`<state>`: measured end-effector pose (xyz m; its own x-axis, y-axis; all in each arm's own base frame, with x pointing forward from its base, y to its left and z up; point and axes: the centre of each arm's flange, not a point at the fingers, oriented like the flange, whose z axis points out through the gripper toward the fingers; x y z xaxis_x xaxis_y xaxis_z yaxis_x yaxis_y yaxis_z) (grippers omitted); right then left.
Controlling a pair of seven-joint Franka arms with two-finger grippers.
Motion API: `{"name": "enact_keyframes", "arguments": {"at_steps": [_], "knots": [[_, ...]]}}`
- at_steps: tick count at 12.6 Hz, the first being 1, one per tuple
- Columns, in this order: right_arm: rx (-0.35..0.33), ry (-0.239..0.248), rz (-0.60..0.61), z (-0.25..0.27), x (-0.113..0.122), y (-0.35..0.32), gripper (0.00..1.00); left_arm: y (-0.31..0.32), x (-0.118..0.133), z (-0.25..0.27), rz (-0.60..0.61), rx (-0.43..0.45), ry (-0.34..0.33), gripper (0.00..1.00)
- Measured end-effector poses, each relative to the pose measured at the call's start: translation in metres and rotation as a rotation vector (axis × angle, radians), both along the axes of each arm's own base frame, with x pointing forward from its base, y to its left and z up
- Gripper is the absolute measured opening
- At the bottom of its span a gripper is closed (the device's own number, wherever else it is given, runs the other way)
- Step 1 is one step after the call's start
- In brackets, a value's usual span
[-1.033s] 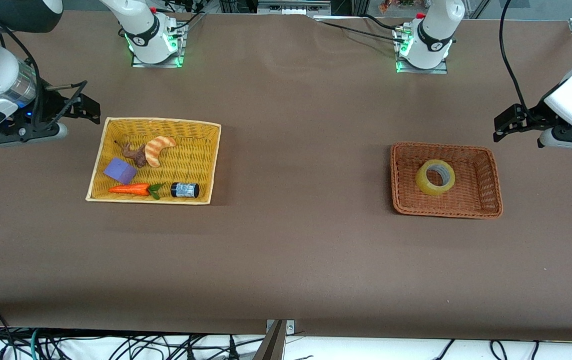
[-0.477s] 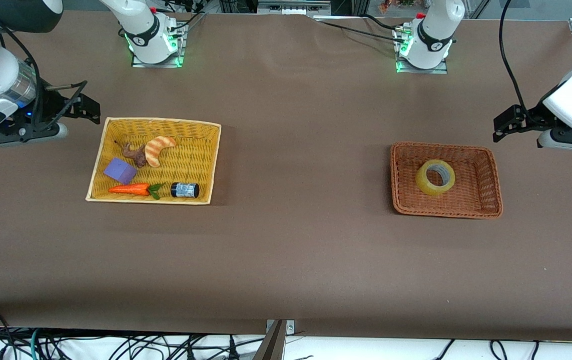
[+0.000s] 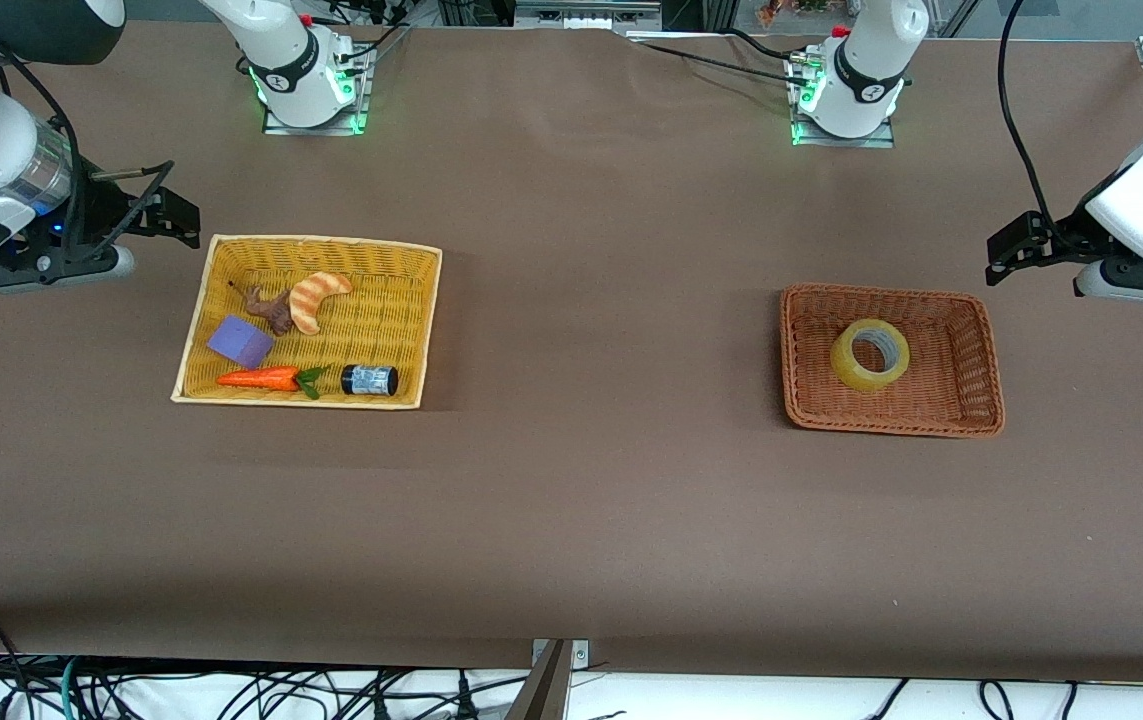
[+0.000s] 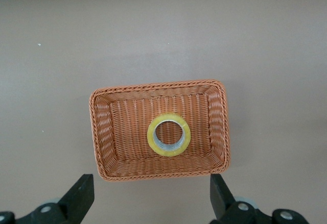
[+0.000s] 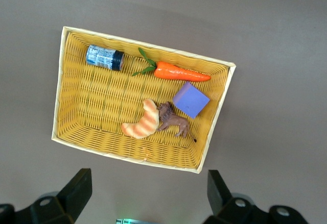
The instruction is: Transfer tape with both arms
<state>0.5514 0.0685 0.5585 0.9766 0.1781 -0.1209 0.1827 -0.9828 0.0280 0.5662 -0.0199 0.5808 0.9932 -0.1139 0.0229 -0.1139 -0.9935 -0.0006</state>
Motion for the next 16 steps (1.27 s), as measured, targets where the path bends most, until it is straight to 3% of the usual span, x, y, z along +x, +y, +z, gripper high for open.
{"name": "enact_keyframes", "arguments": {"at_steps": [16], "knots": [[0.002, 0.001, 0.019, 0.0001, 0.0, 0.0, 1.0, 0.0, 0.0, -0.0001, 0.0, 0.0, 0.0, 1.0]]}}
